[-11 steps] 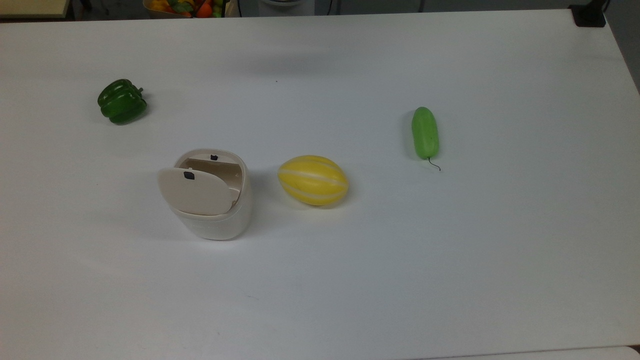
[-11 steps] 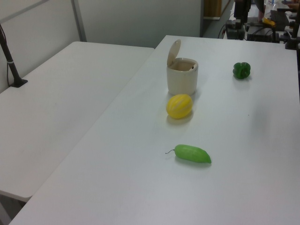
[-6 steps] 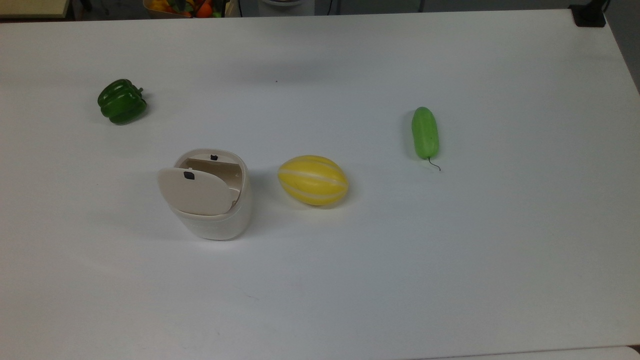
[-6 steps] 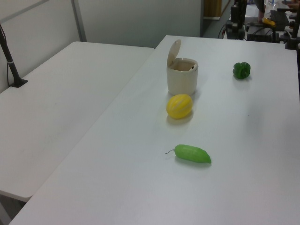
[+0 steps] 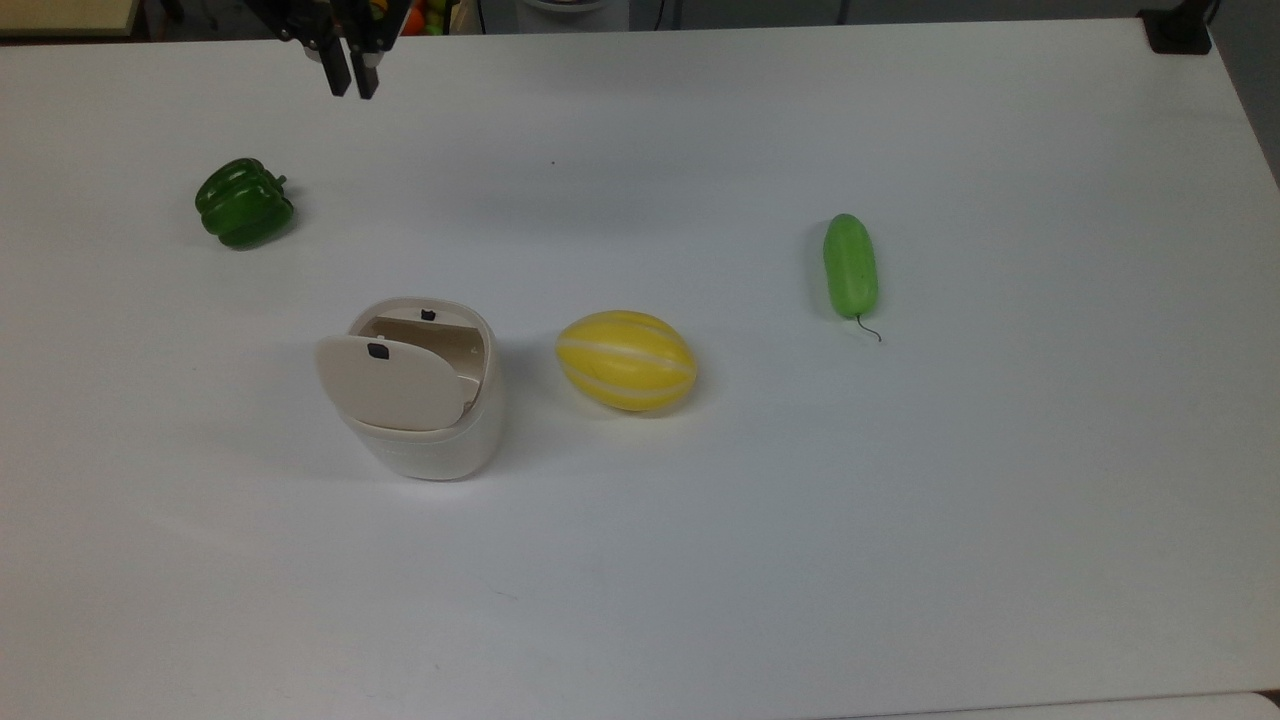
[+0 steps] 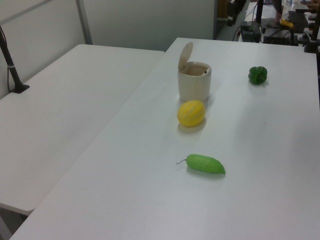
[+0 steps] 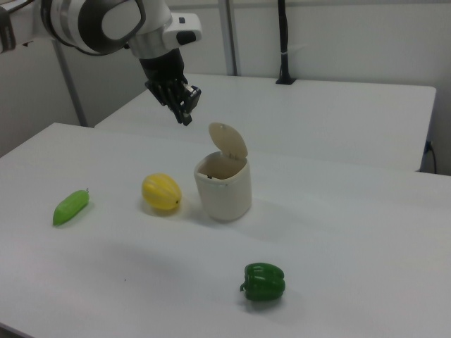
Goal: Close garbage bin
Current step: 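Move the gripper down toward the open lid of the cream bin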
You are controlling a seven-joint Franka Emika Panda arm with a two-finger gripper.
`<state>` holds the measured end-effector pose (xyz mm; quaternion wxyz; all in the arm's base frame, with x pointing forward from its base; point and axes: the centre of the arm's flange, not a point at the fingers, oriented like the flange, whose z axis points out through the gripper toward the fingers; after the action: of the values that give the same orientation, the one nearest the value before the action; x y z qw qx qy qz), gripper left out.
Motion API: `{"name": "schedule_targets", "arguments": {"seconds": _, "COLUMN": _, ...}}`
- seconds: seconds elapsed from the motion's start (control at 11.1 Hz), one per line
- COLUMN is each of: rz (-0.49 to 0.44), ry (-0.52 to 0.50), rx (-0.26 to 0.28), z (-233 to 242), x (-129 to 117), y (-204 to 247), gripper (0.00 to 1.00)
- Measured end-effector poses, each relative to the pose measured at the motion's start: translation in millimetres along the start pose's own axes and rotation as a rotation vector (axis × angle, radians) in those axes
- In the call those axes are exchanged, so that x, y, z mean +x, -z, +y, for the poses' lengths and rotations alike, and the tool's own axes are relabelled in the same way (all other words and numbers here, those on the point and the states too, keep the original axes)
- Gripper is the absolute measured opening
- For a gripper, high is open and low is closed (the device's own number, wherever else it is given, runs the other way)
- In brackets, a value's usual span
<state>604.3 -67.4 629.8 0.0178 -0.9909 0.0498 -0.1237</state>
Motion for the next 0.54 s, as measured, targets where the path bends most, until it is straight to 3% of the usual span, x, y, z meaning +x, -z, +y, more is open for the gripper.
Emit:
{"name": "schedule_targets", "arguments": {"seconds": 0.27, "rz": 0.149, "ry": -0.047, "rx": 0.026, "z": -1.1, "x": 22.7, "y": 12.7, "gripper": 0.08}}
{"name": "schedule_targets", "arguments": {"seconds": 0.54, "rz": 0.353, "ry": -0.149, "rx": 0.037, "z": 0.5, "x": 45.8, "y": 23.0, "gripper": 0.08}}
